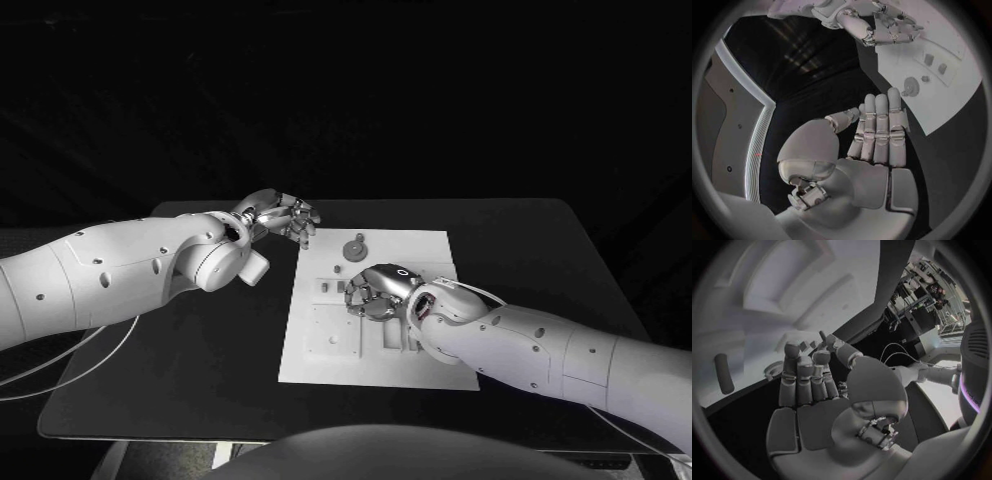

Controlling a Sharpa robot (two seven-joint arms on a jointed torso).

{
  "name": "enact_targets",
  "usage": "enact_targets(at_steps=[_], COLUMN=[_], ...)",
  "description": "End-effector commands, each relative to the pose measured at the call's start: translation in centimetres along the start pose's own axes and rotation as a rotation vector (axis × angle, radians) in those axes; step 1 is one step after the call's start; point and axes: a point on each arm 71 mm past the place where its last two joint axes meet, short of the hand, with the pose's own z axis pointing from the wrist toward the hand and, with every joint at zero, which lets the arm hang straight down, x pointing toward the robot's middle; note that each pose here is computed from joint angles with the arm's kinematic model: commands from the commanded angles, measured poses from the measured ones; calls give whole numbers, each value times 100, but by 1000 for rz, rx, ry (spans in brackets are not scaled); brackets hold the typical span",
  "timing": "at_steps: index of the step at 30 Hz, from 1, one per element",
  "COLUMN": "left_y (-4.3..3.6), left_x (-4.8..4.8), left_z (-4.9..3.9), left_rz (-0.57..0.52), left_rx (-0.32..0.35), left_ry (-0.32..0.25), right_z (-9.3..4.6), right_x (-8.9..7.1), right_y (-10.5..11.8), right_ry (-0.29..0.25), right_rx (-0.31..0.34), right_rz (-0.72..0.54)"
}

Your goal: Assemble the parts on the task board

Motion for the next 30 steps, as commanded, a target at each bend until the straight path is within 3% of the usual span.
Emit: enact_targets(at_steps=[1,30], left_y=[-26,-27], left_x=[6,3], left_z=[5,2], left_rz=[2,2], left_rx=[17,14], left_ry=[-1,2], right_z=[-5,-12], right_x=[18,190], right_y=[17,14], right_ry=[14,62], right_rx=[-15,-8], right_rz=[-11,-9])
